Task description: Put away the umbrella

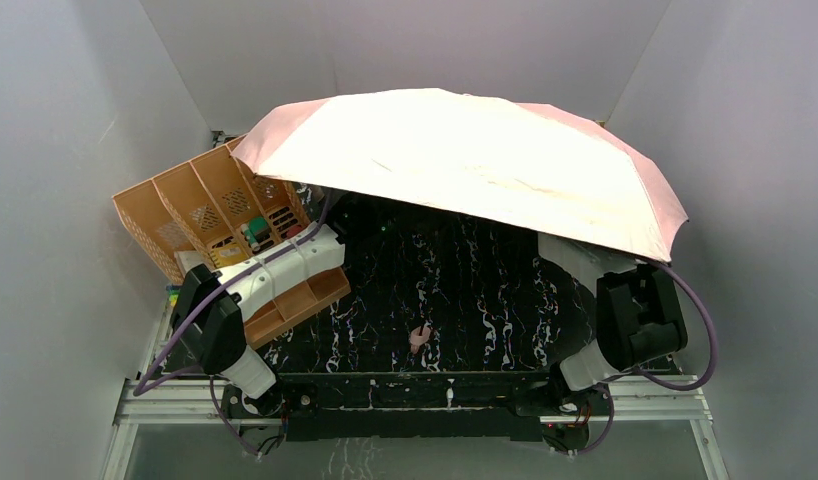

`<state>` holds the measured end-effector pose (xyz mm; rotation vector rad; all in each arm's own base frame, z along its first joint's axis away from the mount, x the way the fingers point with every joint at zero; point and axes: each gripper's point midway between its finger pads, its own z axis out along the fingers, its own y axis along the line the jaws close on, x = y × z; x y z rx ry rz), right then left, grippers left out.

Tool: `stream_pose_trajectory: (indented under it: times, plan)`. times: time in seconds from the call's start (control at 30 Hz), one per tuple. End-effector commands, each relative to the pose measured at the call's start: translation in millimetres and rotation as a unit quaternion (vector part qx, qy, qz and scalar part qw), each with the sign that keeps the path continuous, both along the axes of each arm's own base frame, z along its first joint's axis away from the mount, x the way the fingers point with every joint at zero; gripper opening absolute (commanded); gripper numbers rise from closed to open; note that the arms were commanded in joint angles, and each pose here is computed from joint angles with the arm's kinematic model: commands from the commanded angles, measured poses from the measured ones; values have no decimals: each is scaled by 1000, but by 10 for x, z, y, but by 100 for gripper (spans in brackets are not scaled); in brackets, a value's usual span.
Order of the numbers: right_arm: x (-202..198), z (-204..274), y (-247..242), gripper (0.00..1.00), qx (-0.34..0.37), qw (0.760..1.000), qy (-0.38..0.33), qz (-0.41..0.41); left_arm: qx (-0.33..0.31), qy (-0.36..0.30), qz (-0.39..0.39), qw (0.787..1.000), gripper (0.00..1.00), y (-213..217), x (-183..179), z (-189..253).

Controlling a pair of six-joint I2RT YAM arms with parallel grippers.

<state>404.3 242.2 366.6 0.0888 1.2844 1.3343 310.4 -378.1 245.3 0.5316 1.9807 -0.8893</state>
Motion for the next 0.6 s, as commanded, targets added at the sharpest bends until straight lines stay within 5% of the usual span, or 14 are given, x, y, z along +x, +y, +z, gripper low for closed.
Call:
stream_pose_trajectory:
  times: [0.0, 0.2, 0.57]
  plan:
    - [-87, -198, 112, 0, -33, 999, 28, 29, -56, -120, 58, 989, 0, 208, 332, 865]
    - [21, 95, 112, 15, -27, 999, -5, 29, -49, -114, 50, 991, 0, 235, 247, 794]
    - [160, 482, 85, 59, 2, 998, -62, 14, -44, -113, 44, 992, 0, 217, 185, 767]
